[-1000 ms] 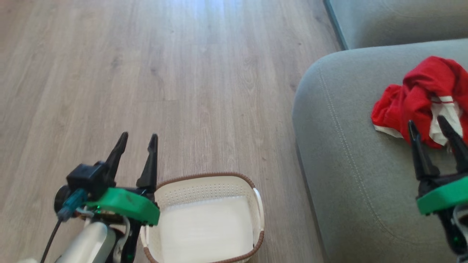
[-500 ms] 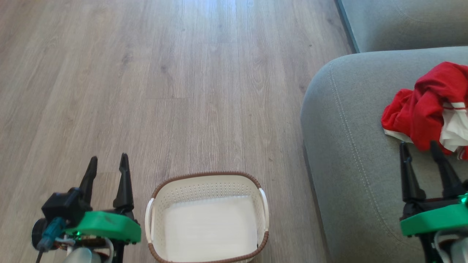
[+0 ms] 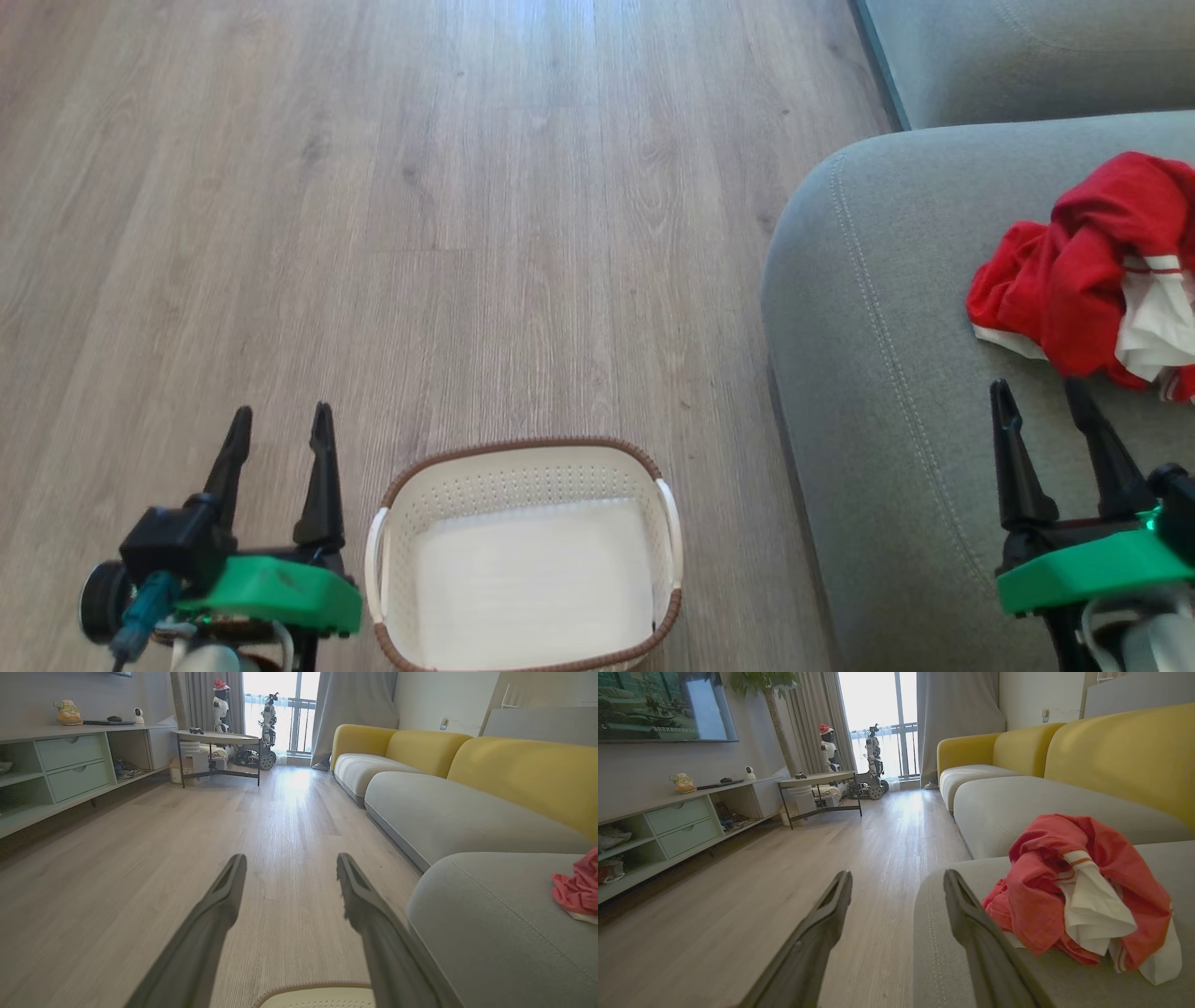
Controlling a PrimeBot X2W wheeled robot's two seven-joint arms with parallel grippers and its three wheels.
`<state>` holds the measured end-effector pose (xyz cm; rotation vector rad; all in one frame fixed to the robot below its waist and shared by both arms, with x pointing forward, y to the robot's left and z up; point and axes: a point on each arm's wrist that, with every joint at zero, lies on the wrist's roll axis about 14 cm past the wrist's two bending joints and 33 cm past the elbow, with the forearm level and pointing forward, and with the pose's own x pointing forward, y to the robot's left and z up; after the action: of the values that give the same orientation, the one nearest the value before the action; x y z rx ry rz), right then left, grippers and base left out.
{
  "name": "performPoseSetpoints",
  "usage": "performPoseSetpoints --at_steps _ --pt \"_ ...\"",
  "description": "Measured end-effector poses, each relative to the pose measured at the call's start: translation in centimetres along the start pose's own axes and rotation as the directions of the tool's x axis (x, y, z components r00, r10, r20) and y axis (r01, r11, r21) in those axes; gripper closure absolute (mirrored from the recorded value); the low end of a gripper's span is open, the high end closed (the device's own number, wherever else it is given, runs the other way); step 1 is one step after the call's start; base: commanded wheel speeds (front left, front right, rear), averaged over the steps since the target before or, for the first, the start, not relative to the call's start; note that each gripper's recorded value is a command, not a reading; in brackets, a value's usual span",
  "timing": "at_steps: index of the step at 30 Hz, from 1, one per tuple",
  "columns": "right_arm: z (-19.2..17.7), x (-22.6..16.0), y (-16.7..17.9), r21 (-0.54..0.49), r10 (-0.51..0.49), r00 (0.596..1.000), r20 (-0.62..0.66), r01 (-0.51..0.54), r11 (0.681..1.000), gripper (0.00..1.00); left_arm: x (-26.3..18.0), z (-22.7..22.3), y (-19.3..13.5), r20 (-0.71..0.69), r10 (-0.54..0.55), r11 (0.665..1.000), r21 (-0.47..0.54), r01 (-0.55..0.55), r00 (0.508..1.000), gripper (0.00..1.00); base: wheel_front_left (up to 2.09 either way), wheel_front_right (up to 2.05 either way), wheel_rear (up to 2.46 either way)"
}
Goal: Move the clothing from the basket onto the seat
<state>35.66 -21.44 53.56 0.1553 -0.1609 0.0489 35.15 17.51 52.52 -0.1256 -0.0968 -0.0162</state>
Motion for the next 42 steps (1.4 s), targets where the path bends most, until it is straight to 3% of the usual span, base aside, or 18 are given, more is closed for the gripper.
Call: performPoseSetpoints --at_steps 17,18,25,42 --pt "-0.3 -0.2 0.3 0.002 0.008 1.0 -0.009 -0.008 1.0 0.0 -0.3 -1.6 -1.2 -0.038 -0.062 0.998 0.019 0.063 0.997 0.0 0.0 0.0 0.0" --pt "-0.5 -0.2 0.3 0.004 0.006 1.0 -0.014 -0.006 1.0 1.0 -0.4 -1.8 -1.3 -0.045 -0.064 0.998 0.015 0.065 0.997 1.0 0.0 0.0 0.0" --pt "-5.1 -2.6 -0.2 0.039 -0.03 0.986 -0.166 0.037 0.999 1.0 -2.9 -6.4 -1.1 -0.195 -0.038 0.999 -0.011 0.036 0.98 1.0 0.0 0.0 0.0" --pt "-5.7 -2.6 -0.8 0.207 -0.077 0.978 -0.195 0.118 0.971 1.0 -2.9 -7.4 -0.3 -0.257 -0.001 0.981 -0.187 -0.049 0.966 1.0 0.0 0.0 0.0"
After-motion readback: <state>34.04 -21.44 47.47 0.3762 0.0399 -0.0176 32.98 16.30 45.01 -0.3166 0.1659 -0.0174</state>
